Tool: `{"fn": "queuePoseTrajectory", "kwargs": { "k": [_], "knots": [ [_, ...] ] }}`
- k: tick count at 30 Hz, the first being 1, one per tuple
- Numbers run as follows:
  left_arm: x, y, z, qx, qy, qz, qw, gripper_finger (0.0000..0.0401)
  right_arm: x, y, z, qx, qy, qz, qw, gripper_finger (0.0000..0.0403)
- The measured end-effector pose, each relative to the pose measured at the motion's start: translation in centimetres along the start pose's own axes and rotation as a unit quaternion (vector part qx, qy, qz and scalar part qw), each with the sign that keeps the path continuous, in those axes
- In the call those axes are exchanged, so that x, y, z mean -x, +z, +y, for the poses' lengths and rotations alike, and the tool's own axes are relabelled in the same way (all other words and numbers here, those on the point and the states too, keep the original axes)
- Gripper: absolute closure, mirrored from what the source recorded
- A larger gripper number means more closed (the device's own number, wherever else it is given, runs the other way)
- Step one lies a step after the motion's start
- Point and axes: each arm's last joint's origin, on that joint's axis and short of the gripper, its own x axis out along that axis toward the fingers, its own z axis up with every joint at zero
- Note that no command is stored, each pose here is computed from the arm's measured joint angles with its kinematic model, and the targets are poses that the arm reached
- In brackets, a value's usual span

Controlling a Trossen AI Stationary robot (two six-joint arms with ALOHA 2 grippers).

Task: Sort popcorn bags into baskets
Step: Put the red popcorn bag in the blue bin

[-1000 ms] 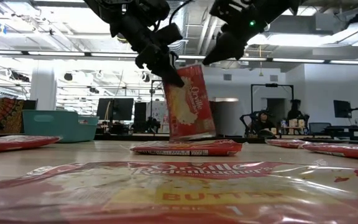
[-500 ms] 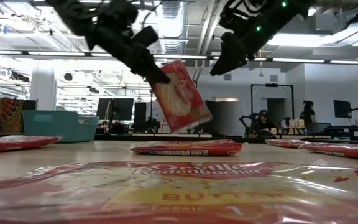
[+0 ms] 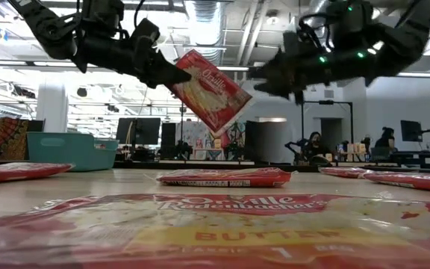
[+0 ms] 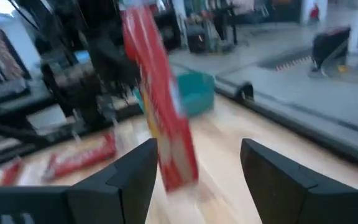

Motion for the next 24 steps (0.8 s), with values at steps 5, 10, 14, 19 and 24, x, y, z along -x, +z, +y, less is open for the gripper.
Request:
{"fn": "queuePoseTrajectory", "kwargs": {
  "k": [5, 10, 14, 19, 24],
  "knots": [
    [-0.2, -0.1, -0.4, -0.009, -0.008, 0.000, 1.000, 0.0396, -2.9, 1.6, 1.0, 0.048, 0.026, 0.032, 0.998, 0.0148],
    [-0.2, 0.4, -0.8, -0.017, -0.012, -0.022, 1.000, 0.0396, -5.6, 2.3, 1.3, 0.081, 0.012, 0.104, 0.991, 0.0169],
    [-0.2, 0.3, -0.8, -0.020, -0.010, -0.019, 1.000, 0.0393, -6.8, 2.3, 1.5, 0.084, 0.016, 0.135, 0.987, 0.0240],
    [-0.2, 0.3, -0.7, -0.027, -0.001, -0.016, 1.000, 0.0386, -7.3, 2.1, 1.5, 0.102, 0.044, 0.148, 0.983, 0.0377],
    [-0.2, 0.0, -0.8, -0.014, -0.001, -0.002, 1.000, 0.0388, -7.2, 2.0, 1.4, 0.123, 0.048, 0.157, 0.979, 0.0378]
  ]
}}
